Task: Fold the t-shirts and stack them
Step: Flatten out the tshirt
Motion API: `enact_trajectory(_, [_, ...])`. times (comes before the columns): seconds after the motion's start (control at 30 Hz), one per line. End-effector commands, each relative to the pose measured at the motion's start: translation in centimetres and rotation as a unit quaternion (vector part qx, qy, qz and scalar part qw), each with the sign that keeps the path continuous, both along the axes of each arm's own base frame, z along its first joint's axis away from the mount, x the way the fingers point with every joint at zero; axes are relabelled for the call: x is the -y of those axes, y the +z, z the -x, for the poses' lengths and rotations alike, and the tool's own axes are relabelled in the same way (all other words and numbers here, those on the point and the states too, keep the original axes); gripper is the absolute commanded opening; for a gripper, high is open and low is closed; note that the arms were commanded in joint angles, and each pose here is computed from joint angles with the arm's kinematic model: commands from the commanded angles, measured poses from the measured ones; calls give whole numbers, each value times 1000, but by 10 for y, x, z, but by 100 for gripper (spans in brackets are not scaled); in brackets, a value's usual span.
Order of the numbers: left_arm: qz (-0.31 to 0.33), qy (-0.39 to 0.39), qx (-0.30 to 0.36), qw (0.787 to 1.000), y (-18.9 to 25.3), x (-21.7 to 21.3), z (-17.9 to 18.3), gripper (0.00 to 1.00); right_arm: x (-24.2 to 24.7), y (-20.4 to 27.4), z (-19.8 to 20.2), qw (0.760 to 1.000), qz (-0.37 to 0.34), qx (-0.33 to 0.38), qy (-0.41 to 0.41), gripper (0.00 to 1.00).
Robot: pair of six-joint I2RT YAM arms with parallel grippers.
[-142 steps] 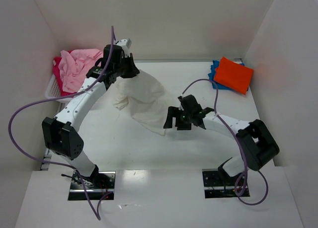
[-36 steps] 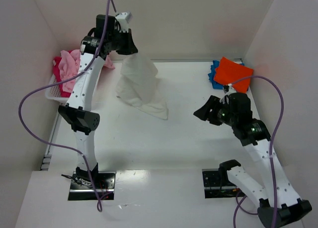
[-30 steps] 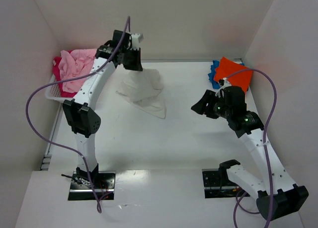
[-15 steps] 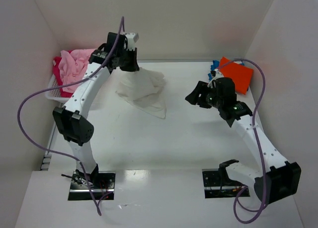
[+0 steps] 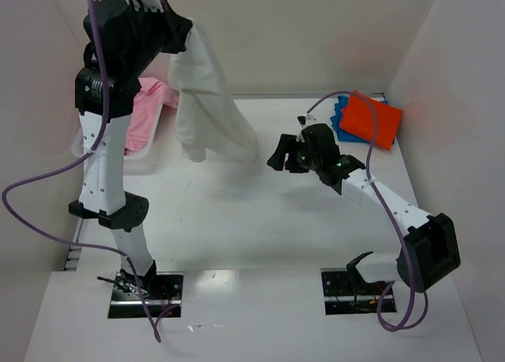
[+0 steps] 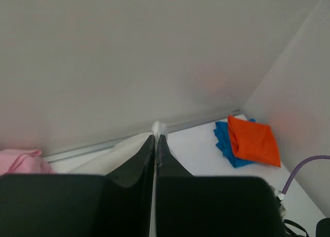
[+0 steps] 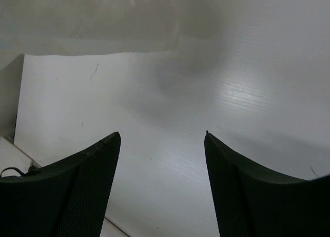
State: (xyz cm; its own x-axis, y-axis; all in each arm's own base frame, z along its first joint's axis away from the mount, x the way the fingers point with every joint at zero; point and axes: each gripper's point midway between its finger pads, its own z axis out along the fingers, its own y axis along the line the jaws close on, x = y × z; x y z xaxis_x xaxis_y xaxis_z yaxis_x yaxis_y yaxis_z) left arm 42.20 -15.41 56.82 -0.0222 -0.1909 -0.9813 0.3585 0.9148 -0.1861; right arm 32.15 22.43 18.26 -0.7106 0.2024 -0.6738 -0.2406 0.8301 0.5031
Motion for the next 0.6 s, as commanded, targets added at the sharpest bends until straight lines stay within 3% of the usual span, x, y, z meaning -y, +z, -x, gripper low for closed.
enact_trajectory(0.0, [9,-6,14,1000,12,0,12,0,-2,61,-27,993,-41,105,-31,75])
enact_trajectory(0.23, [-18,-69,-38,997,-22,18,26,0,-21,74,-38,991,-68,116,-4,78])
enact_trajectory(0.4, [-36,-132,-90,986,-61,40,32,0,3,98,-43,984,-60,151,-68,80])
enact_trajectory(0.57, [-54,-239,-109,963,-76,84,67,0,41,110,-38,975,-36,165,-146,82])
